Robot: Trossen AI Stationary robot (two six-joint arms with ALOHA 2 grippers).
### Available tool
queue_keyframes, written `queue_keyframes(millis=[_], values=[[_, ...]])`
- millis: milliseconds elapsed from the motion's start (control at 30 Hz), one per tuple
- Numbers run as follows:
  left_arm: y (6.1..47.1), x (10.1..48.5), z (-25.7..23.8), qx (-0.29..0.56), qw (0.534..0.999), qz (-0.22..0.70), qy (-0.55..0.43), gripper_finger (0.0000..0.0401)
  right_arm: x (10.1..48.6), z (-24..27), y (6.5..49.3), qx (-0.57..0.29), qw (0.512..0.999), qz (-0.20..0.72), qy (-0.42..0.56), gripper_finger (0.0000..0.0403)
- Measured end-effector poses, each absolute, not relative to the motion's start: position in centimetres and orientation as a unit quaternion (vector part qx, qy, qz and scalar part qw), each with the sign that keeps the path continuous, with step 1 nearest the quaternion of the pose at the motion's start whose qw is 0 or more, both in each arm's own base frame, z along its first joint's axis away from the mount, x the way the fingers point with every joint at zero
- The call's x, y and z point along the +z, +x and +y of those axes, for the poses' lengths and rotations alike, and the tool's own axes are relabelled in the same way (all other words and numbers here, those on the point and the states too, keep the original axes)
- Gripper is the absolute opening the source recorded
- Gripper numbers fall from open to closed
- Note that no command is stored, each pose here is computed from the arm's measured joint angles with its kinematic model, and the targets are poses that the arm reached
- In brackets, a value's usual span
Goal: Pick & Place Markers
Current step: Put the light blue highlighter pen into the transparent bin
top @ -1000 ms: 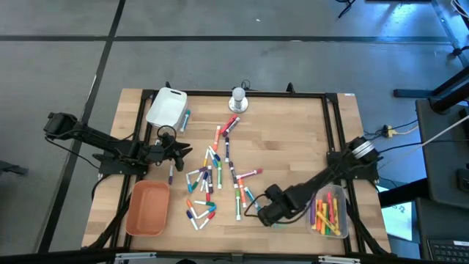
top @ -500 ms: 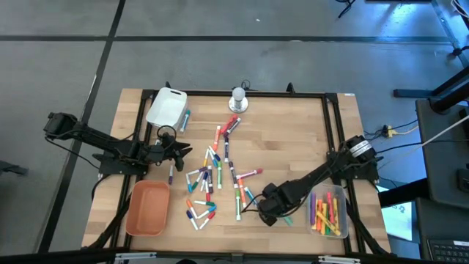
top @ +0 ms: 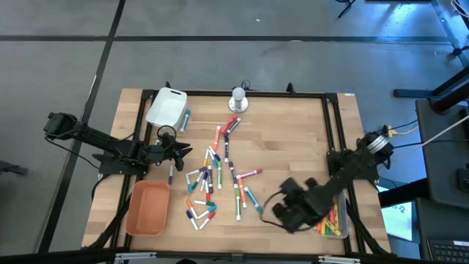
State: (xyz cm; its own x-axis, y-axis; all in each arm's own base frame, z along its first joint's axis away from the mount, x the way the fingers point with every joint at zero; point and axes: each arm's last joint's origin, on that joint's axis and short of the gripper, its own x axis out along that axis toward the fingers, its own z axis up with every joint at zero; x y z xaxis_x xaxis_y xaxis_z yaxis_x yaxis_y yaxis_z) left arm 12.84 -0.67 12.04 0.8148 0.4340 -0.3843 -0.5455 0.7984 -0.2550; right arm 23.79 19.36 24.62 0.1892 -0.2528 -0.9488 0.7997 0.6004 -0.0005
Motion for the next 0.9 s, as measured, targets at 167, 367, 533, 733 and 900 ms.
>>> queue_keyframes(millis=[167, 367, 533, 733, 900], values=[[12.8, 12.1, -0.6, 0.277, 0.932, 0.148, -0.182, 0.0102, 25.9, 19.3, 19.6, -0.455, 0.649, 0.543, 0.276, 0.0063], [12.8, 12.1, -0.6, 0.279, 0.930, 0.144, -0.191, 0.0102, 23.6, 19.6, 16.9, -0.536, 0.514, 0.603, 0.291, 0.0069], [12.8, 12.1, -0.6, 0.279, 0.930, 0.144, -0.190, 0.0102, 20.1, 20.1, 16.7, -0.496, 0.483, 0.640, 0.332, 0.0090], [12.8, 12.1, -0.6, 0.280, 0.930, 0.144, -0.190, 0.0102, 16.4, 19.4, 16.0, -0.466, 0.491, 0.655, 0.335, 0.0095], [12.8, 12.1, -0.5, 0.286, 0.929, 0.141, -0.188, 0.0102, 15.1, 18.3, 15.0, -0.486, 0.478, 0.664, 0.309, 0.0097]])
